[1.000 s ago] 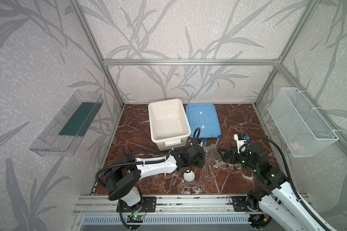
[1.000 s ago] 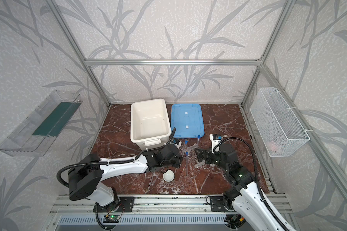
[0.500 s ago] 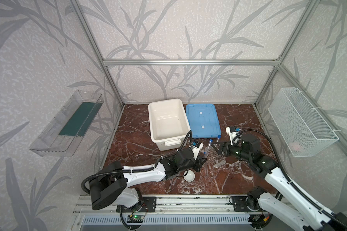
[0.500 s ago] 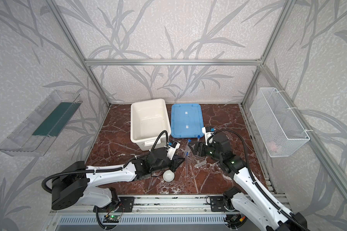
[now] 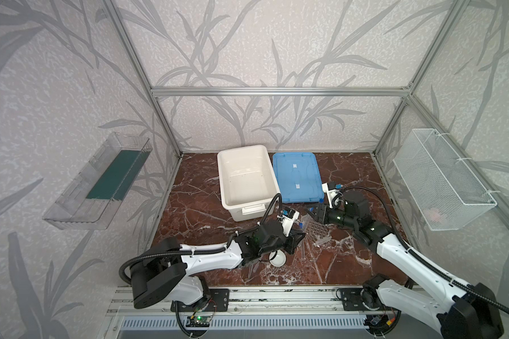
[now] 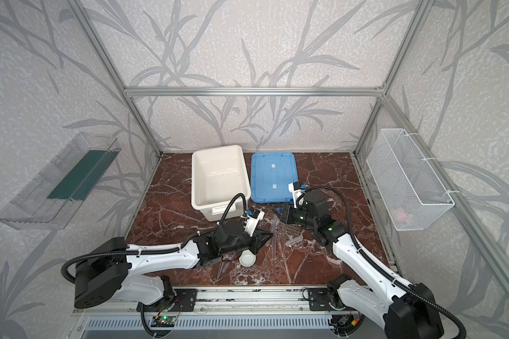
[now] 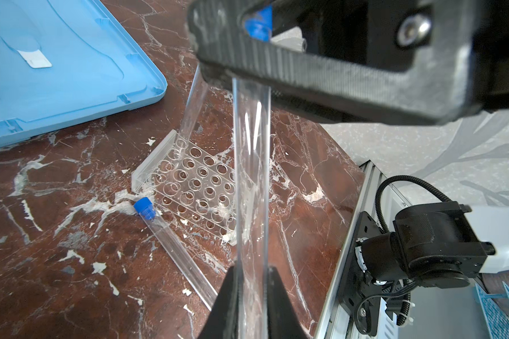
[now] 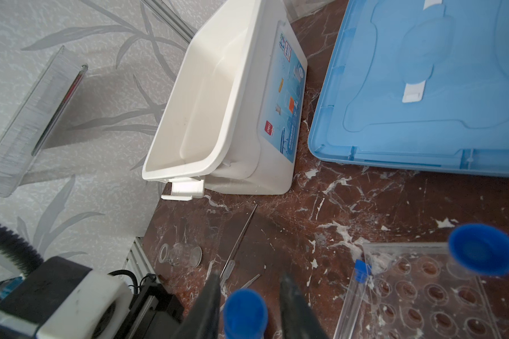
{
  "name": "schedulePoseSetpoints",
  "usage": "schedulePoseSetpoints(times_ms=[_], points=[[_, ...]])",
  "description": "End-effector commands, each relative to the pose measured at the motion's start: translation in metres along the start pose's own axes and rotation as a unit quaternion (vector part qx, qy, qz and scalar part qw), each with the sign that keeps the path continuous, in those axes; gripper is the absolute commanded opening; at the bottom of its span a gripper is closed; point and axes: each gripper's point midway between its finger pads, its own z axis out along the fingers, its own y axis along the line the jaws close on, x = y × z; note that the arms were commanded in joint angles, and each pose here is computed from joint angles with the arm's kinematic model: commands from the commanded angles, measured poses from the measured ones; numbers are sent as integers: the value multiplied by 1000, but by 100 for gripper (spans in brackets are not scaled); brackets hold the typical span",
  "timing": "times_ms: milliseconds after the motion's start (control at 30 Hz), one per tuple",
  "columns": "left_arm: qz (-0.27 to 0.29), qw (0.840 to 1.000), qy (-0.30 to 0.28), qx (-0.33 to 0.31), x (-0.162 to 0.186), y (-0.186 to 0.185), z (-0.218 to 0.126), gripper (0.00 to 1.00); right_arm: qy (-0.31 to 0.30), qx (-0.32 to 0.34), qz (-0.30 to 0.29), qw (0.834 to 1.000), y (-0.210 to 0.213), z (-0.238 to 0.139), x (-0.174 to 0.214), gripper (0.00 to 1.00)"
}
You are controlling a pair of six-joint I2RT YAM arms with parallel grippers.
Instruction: Organize the chemistry lab equipment
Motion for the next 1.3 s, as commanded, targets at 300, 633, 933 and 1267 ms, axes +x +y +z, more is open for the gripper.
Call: schedulePoseSetpoints(times_ms=[300,633,933,1267], points=[[8,1000,-11,11,-8,-11,4,19,-16,-6,-11,1000,7,-8,-4,17],[-46,998,-37,13,-29,-18,4,99,-68,49,-93,992,-2,-34,-14,17],[-79,994,-8,-70,-24,6,21,99,-151,167,-225,948,-32,-59,-43,17],[-82,991,32,-97,-9,15,45,99,-193,193,-307,911,-44,-44,-58,17]])
